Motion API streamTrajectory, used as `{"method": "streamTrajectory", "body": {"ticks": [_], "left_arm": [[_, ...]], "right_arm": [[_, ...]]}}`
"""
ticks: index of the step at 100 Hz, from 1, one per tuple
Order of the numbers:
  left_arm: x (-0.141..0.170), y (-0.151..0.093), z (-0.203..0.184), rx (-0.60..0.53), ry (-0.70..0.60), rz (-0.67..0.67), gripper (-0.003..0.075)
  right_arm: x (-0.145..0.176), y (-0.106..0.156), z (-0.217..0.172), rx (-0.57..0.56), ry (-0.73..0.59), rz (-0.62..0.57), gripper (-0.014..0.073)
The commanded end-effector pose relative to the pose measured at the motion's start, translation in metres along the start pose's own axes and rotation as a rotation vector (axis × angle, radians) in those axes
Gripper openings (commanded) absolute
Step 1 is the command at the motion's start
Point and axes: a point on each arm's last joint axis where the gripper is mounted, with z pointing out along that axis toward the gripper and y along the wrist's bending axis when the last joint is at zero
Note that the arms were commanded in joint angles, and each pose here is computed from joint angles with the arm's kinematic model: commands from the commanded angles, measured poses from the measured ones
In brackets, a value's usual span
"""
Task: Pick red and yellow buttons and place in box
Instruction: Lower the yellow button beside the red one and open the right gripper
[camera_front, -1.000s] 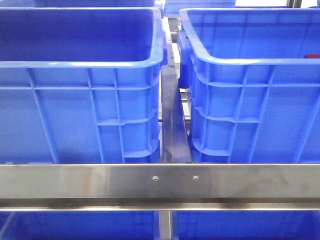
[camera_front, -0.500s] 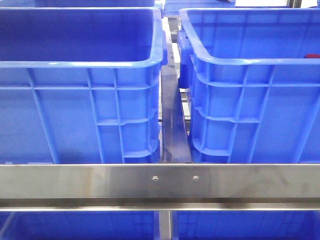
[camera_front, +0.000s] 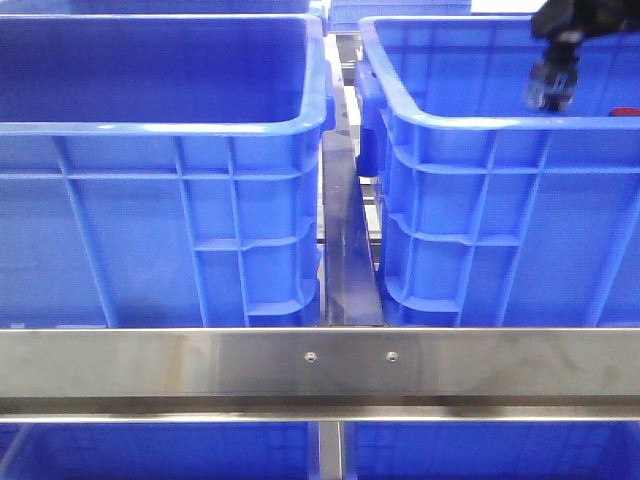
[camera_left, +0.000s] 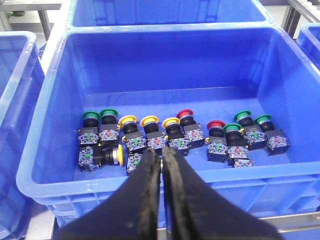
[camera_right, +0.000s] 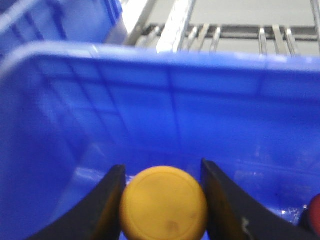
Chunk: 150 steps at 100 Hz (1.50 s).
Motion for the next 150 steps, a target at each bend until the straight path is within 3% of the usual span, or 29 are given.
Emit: {"method": "streamTrajectory", "body": {"ticks": [1, 40, 105, 117, 136, 150], "left_arm": [[-0.014, -0.001, -0.002, 0.008, -0.094, -0.012, -0.0019], [-0.013, -0.001, -0.002, 0.008, -0.092, -0.012, -0.0019], [-0.013, -0.001, -0.002, 0.008, -0.086, -0.012, -0.0019], [-0.013, -0.001, -0.002, 0.008, -0.086, -0.012, -0.0019], [-0.013, -0.001, -0.002, 0.007, -0.082, -0.012, -0.0019], [-0.013, -0.001, -0.002, 0.007, -0.082, -0.012, -0.0019]], "right_arm": [[-0.022, 0.0, 0.002, -0.018, -0.086, 0.069, 0.0161], [-0.014, -0.015, 0.059, 0.003, -0.04, 0.076, 0.0161], [-0.003, -0.021, 0.084, -0.003, -0.012, 0.081, 0.0168], [-0.003, -0.02, 0.084, -0.013, -0.016, 0.081, 0.026], [-0.004, -0.019, 0.084, -0.015, -0.019, 0.081, 0.0533], [-0.011, -0.019, 0.078, -0.01, -0.035, 0.077, 0.0584]]}}
